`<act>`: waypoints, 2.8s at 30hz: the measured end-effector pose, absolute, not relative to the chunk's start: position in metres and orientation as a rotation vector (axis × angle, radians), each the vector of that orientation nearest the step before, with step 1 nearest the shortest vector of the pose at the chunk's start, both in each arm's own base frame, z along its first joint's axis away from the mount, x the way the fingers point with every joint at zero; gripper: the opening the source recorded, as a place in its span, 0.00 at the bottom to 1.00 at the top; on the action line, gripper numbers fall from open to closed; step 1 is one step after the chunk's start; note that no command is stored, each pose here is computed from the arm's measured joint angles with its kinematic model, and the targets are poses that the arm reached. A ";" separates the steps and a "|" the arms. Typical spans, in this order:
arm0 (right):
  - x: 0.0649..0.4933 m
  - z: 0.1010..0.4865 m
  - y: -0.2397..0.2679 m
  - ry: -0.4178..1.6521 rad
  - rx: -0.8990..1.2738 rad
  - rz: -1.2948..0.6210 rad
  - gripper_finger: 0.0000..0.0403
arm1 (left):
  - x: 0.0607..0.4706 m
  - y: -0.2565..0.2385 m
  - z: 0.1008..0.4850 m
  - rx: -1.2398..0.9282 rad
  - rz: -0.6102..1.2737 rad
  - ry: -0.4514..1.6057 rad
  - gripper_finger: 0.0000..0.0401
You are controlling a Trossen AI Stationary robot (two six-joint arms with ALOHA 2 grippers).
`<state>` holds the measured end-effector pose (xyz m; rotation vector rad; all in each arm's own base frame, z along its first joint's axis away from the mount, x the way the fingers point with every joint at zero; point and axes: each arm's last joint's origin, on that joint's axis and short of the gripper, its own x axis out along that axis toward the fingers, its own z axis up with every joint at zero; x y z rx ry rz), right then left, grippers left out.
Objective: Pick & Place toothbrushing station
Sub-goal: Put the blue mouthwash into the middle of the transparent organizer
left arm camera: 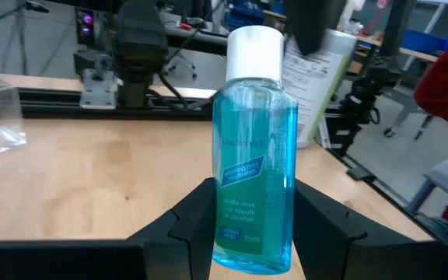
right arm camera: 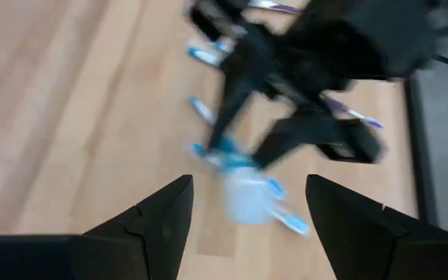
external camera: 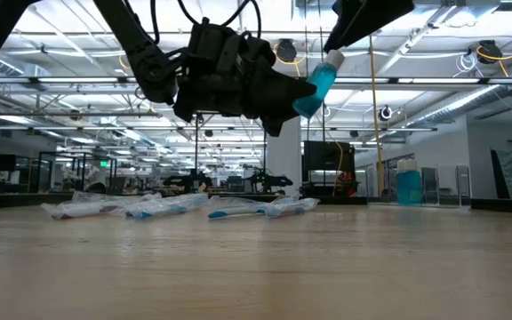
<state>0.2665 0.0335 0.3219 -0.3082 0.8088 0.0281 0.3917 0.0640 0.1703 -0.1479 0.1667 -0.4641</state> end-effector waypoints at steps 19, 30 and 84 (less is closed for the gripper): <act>0.267 0.317 0.036 0.797 -0.287 0.065 0.60 | 0.393 0.054 0.172 -0.136 -0.506 0.150 0.36; 0.267 0.312 0.036 0.809 -0.282 0.062 0.58 | 0.394 0.052 0.174 -0.138 -0.492 0.138 0.36; 0.265 0.311 0.035 0.835 -0.296 0.057 0.23 | 0.399 0.044 0.174 -0.074 -0.382 0.138 0.38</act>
